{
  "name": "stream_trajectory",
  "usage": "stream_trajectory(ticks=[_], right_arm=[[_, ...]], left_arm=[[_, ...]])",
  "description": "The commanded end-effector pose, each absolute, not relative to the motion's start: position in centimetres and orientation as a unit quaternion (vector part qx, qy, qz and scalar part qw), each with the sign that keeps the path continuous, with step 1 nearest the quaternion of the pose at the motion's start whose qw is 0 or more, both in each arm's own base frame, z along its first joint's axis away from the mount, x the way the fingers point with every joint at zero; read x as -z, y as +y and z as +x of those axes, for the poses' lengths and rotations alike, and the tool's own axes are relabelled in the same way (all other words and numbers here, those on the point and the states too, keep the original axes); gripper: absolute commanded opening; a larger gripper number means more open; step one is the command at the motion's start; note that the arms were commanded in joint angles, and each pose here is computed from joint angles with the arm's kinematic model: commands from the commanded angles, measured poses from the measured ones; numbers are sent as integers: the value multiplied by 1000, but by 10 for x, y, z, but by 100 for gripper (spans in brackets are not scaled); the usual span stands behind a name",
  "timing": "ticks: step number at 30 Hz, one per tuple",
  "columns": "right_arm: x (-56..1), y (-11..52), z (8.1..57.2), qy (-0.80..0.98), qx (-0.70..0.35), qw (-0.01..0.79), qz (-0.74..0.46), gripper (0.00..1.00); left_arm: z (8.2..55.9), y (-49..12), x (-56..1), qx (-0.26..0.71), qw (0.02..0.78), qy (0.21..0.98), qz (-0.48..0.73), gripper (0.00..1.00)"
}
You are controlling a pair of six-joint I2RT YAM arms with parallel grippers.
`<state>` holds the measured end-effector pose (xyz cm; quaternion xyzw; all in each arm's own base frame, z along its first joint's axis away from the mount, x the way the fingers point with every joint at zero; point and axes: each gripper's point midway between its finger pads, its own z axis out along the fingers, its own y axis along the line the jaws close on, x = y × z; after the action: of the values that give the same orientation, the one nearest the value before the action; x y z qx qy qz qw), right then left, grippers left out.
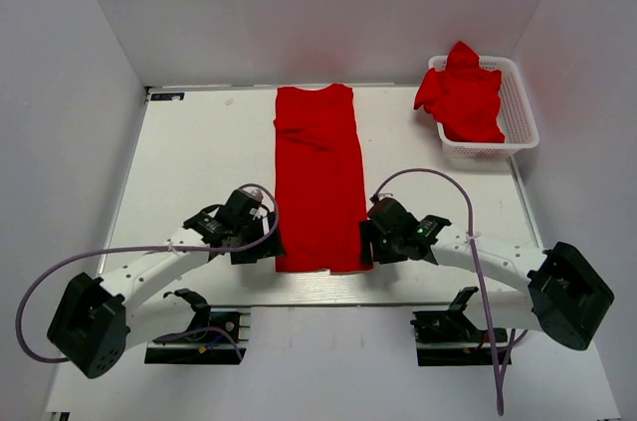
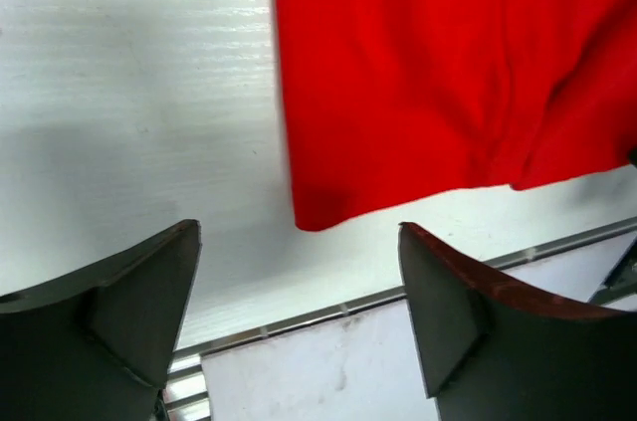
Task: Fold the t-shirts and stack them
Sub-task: Rotate the tshirt 90 degrees, then grab the bottom of the folded rectangular tshirt with both arms
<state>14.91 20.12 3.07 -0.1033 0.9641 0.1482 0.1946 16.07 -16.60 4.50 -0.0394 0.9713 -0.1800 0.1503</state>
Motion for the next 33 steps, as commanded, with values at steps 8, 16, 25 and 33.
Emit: stream_trajectory(ticks=[8, 16, 25, 33], right_arm=[[-26, 218, 156, 961, -170, 193, -99, 50], [-13, 218, 151, 966, -164, 170, -104, 36], [-19, 217, 152, 965, -164, 175, -104, 3], [-47, 222, 176, 956, -156, 225, -105, 0]], left_arm=[[153, -182, -31, 197, 148, 969, -27, 77], [147, -191, -12, 201, 134, 970, -10, 56], [152, -196, -24, 206, 140, 968, -18, 0], [186, -218, -67, 234, 202, 951, 8, 0]])
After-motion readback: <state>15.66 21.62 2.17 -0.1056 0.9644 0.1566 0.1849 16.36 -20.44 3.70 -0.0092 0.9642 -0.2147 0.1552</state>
